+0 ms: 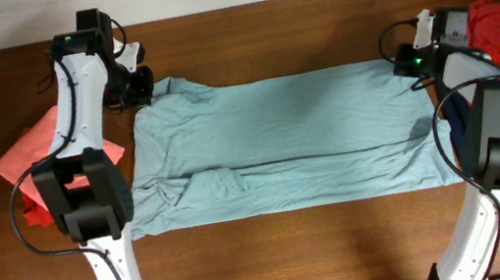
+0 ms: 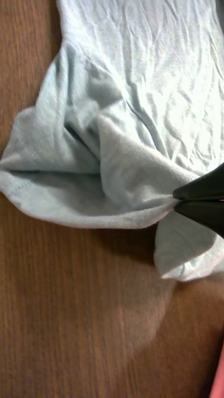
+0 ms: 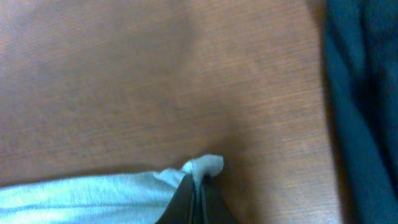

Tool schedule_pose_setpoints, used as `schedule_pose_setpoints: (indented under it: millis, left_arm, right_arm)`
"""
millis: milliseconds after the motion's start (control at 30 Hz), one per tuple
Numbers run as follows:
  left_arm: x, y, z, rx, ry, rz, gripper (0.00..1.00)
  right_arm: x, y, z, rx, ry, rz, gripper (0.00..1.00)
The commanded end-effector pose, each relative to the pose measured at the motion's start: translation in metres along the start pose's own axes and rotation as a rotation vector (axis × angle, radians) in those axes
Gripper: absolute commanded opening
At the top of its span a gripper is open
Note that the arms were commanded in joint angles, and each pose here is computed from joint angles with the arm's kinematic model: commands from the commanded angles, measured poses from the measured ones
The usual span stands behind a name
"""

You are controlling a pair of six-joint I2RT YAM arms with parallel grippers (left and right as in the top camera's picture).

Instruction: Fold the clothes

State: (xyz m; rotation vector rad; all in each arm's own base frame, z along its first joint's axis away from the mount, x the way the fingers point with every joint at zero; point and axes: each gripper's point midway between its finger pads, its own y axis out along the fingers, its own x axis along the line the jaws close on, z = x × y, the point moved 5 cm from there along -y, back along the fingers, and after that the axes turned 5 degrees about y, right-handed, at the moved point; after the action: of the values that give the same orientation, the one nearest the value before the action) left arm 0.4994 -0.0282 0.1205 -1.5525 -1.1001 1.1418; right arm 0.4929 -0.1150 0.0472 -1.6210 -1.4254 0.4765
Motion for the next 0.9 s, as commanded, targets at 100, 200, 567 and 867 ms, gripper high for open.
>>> schedule_pose_setpoints:
  millis: [100,200,567,867]
  left_arm:
    - [0.001,-0.035,0.001,-0.05,-0.026,0.026,0.0]
    - [-0.002,-0.05,0.005,-0.058,-0.038,0.025,0.0]
    - [-0.006,-0.059,0.032,0.062,-0.081,0.042,0.0]
    - [0.017,-0.068,0.06,0.171,-0.219,0.051,0.0]
  right_arm:
    - [0.002,-0.039,-0.026,0.053,0.03,0.055,0.04]
    - [0.003,-0.054,-0.022,0.145,0.05,0.083,0.04]
    - [-0.002,-0.08,0.004,0.343,0.081,0.171,0.05]
    - [-0.014,-0.092,0.026,0.46,0.079,0.283,0.04]
